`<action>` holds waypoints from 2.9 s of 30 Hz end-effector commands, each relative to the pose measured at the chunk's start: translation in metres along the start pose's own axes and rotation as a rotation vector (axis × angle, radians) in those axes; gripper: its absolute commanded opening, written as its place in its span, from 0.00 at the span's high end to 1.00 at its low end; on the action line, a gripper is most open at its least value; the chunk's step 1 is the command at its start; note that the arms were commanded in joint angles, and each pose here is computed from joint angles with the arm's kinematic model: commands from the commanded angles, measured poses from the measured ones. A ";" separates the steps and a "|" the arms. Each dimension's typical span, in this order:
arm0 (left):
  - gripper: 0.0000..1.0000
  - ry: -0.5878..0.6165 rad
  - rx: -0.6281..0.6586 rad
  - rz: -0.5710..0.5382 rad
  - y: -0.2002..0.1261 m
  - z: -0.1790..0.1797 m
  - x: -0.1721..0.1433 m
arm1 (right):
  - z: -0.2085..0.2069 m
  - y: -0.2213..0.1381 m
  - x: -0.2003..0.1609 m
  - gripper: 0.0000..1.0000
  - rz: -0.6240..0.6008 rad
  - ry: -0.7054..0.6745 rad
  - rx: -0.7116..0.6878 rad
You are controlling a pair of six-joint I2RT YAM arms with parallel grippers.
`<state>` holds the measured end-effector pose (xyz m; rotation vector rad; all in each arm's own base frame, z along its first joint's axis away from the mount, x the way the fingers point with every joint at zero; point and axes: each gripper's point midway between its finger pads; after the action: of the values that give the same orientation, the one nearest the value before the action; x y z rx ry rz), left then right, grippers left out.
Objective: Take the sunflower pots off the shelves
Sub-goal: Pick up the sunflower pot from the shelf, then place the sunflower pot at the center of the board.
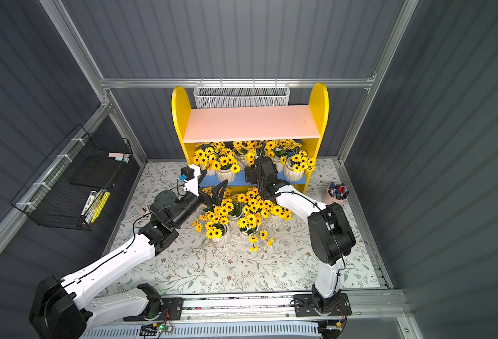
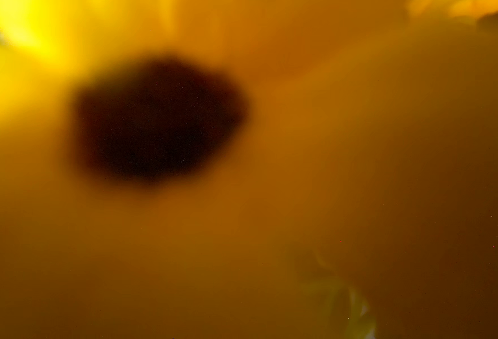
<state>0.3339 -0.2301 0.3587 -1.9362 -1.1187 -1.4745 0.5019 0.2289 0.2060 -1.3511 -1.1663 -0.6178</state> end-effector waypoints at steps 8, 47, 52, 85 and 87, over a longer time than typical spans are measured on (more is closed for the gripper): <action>0.01 -0.011 -0.054 -0.023 -0.004 -0.011 0.009 | 0.012 -0.028 0.008 1.00 -0.054 -0.011 0.092; 0.01 -0.017 -0.244 0.089 0.004 -0.060 -0.027 | -0.021 -0.258 -0.059 1.00 -0.124 0.000 0.005; 0.00 0.000 -0.256 0.103 0.001 -0.073 -0.034 | -0.018 -0.260 -0.104 1.00 -0.082 0.037 0.002; 0.01 0.033 -0.187 0.072 -0.002 -0.064 -0.031 | 0.031 -0.160 -0.212 1.00 -0.064 0.047 -0.078; 0.00 0.036 -0.166 0.067 -0.002 -0.060 -0.031 | 0.036 -0.156 -0.211 1.00 -0.069 0.033 -0.063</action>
<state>0.2939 -0.2900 0.3481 -2.0746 -0.9017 -1.5998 0.2674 0.1669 0.0605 -1.4061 -1.1605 -0.6606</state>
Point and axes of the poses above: each gripper's point midway between its finger pads, its own y axis out along the fingers, its own z axis along the line the jaws close on, x = y × z, and after that the axes turned 12 degrees about -y, right-handed
